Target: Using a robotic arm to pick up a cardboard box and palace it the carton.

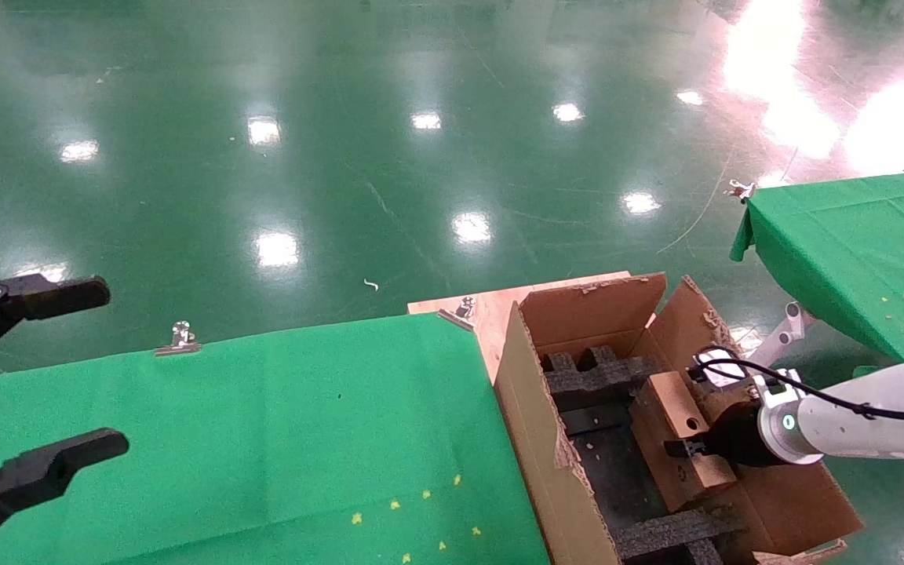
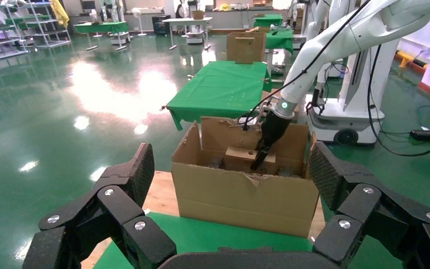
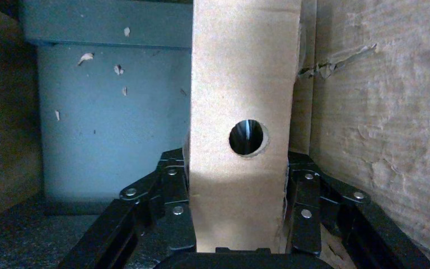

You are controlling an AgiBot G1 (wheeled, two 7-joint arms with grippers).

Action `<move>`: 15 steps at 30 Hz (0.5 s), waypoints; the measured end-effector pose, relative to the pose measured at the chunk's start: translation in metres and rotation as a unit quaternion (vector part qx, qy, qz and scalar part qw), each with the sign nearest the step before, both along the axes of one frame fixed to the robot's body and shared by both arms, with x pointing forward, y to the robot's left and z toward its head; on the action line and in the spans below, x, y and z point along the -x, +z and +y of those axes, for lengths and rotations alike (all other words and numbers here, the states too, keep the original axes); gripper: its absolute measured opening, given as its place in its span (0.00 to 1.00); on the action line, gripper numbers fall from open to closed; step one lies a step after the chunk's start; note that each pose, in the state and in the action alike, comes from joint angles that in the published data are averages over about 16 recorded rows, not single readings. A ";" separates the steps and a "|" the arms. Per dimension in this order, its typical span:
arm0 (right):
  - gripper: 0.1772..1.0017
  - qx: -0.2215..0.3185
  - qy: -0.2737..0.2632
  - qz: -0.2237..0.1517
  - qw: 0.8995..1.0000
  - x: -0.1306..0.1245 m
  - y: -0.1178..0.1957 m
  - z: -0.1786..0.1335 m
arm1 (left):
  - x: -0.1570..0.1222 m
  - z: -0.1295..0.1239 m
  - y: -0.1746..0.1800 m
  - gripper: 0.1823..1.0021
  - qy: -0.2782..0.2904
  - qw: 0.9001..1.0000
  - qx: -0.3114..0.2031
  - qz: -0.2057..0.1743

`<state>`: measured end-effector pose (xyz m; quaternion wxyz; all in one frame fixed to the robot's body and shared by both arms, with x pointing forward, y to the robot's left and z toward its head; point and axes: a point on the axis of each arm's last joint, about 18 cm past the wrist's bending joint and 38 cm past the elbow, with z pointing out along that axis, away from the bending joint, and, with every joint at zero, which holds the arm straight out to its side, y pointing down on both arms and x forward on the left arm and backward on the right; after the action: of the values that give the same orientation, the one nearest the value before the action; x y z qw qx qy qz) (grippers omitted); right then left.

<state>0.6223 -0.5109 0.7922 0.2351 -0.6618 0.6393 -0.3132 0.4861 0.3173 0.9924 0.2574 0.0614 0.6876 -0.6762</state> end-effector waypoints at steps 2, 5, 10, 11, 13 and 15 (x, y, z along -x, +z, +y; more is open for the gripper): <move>0.35 -0.001 0.001 -0.002 1.000 0.000 0.003 0.001 | 0.000 0.000 0.000 1.00 0.000 1.000 0.000 0.000; 0.41 -0.001 0.002 -0.007 1.000 -0.001 0.008 0.001 | 0.000 0.000 0.000 1.00 0.000 1.000 0.000 0.000; 0.53 -0.002 0.004 -0.019 1.000 -0.002 0.020 0.002 | 0.000 0.000 0.000 1.00 0.000 1.000 0.000 0.000; 0.56 -0.001 0.005 -0.023 1.000 -0.002 0.024 0.002 | 0.000 0.000 0.000 1.00 0.000 1.000 0.000 0.000; 0.61 -0.001 0.006 -0.033 0.999 -0.003 0.032 0.002 | 0.000 0.000 0.000 1.00 0.000 1.000 0.000 0.000; 0.66 0.000 0.007 -0.044 0.999 -0.005 0.042 0.003 | 0.000 0.000 0.000 1.00 0.000 1.000 0.000 0.000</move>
<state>0.6270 -0.5084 0.8338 0.2655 -0.6519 0.6234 -0.3404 0.4861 0.3173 0.9924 0.2574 0.0614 0.6876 -0.6762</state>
